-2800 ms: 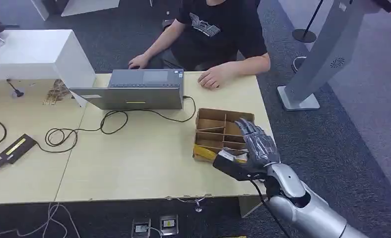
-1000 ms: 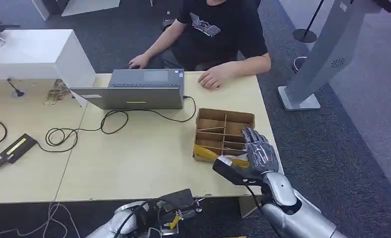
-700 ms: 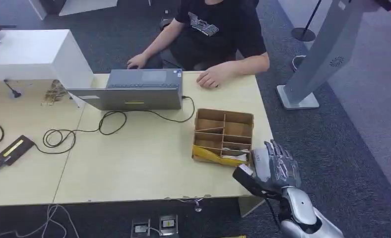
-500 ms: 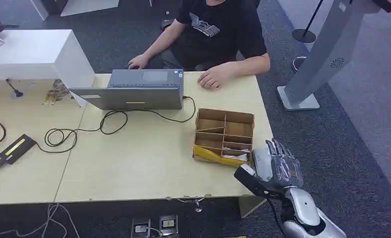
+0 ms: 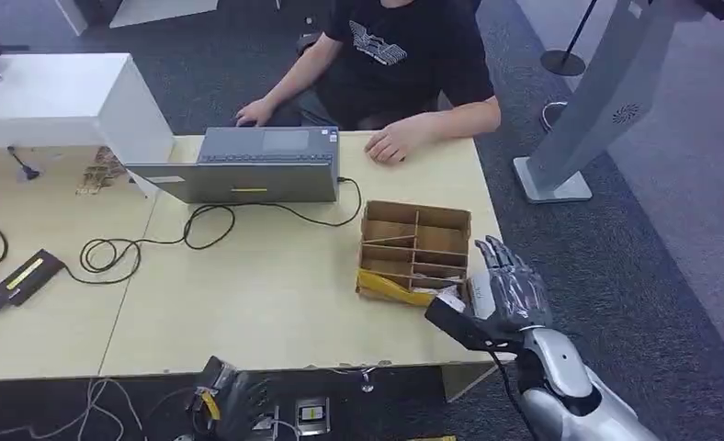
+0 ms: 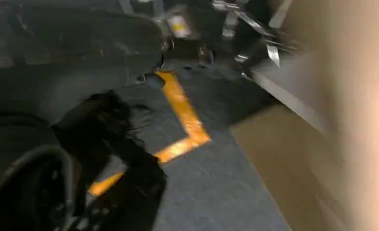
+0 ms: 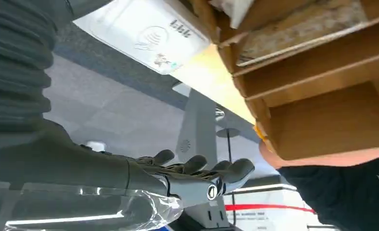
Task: Pass the card to the sensor for recognition and then transmit it.
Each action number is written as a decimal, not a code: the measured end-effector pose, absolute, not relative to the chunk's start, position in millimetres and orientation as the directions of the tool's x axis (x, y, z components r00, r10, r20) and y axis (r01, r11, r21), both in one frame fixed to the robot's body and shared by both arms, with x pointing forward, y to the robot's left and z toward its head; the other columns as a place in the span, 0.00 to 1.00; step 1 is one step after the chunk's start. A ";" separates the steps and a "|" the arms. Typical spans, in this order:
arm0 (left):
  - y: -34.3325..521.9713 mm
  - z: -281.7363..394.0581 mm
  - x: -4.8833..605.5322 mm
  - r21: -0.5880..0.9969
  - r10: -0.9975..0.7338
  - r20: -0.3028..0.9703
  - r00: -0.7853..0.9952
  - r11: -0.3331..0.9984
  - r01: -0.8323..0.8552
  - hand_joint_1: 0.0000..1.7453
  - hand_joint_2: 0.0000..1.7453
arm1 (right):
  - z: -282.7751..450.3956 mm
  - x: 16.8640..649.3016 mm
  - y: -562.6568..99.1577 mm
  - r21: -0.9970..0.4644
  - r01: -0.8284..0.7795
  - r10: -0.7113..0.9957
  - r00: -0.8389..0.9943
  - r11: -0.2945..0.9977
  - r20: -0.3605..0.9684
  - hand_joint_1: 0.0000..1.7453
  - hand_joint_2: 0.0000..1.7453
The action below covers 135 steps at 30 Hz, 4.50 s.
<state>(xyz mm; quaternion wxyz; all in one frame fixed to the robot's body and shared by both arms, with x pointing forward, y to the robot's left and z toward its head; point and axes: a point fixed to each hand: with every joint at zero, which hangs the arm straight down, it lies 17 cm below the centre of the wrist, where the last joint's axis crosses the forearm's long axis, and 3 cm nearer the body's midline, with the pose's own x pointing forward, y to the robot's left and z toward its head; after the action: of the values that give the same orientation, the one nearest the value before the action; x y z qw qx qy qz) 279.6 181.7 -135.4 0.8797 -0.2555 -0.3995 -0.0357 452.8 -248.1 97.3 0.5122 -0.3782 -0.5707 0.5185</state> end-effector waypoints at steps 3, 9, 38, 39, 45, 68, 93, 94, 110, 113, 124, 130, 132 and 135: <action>205.7 -172.5 253.5 -0.403 0.144 0.637 0.757 0.899 0.168 0.00 0.00 | 106.0 458.2 -241.5 -0.978 -0.091 0.957 -0.208 0.188 0.203 0.00 1.00; 237.8 -213.7 208.6 -0.338 0.132 0.522 0.843 0.939 0.062 0.00 0.00 | 115.1 463.2 -232.2 -0.975 -0.085 0.948 -0.233 0.203 0.217 0.00 1.00; 259.1 -249.4 135.2 -0.272 0.076 0.323 0.943 0.962 0.015 0.00 0.00 | 118.4 464.2 -214.3 -0.970 -0.100 0.938 -0.252 0.220 0.238 0.00 1.00; 259.2 -249.6 134.5 -0.273 0.079 0.321 0.944 0.962 0.012 0.00 0.00 | 116.8 463.3 -214.1 -0.971 -0.103 0.938 -0.252 0.218 0.237 0.00 1.00; 259.4 -250.2 132.7 -0.274 0.088 0.315 0.945 0.962 0.002 0.00 0.00 | 110.7 460.4 -214.4 -0.971 -0.115 0.940 -0.249 0.212 0.235 0.00 1.00; 242.0 -248.3 136.9 -0.290 0.062 0.321 0.945 0.956 0.036 0.00 0.00 | 82.9 459.7 -221.5 -0.970 -0.149 0.948 -0.228 0.192 0.223 0.00 1.00; 233.8 -247.9 136.8 -0.296 0.038 0.315 0.948 0.953 0.060 0.00 0.00 | 75.3 460.5 -209.4 -0.972 -0.153 0.943 -0.254 0.181 0.215 0.00 1.00; 233.7 -248.0 136.5 -0.295 0.037 0.314 0.949 0.953 0.061 0.00 0.00 | 75.5 460.5 -208.8 -0.972 -0.152 0.942 -0.256 0.180 0.215 0.00 1.00; 233.5 -248.2 135.7 -0.295 0.033 0.311 0.950 0.953 0.063 0.00 0.00 | 70.2 459.6 -202.7 -0.970 -0.167 0.938 -0.271 0.175 0.216 1.00 1.00; 233.5 -248.4 135.2 -0.295 0.032 0.308 0.951 0.953 0.063 0.00 0.00 | 68.0 459.8 -203.9 -0.970 -0.171 0.939 -0.268 0.172 0.213 1.00 1.00; 233.9 -249.1 132.9 -0.294 0.029 0.300 0.953 0.954 0.063 0.00 0.00 | 64.7 462.4 -207.8 -0.970 -0.177 0.943 -0.262 0.164 0.207 1.00 1.00; 234.2 -249.2 132.4 -0.294 0.028 0.299 0.954 0.954 0.064 0.00 0.00 | 64.4 463.3 -207.4 -0.970 -0.177 0.942 -0.262 0.165 0.208 1.00 1.00; 233.9 -249.8 130.1 -0.293 0.021 0.289 0.957 0.954 0.068 0.00 0.00 | 63.9 464.3 -207.9 -0.969 -0.178 0.943 -0.257 0.170 0.212 1.00 1.00; 233.0 -250.3 128.0 -0.292 0.007 0.284 0.959 0.953 0.079 0.00 0.00 | 64.3 465.0 -208.4 -0.969 -0.174 0.943 -0.255 0.173 0.214 1.00 1.00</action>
<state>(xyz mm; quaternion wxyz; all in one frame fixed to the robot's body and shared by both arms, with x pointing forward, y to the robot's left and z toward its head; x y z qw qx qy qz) 128.0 233.0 -250.3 0.9779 -0.1520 -0.1425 -0.0183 465.0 -208.4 64.3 0.5096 -0.3361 -0.5718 0.5480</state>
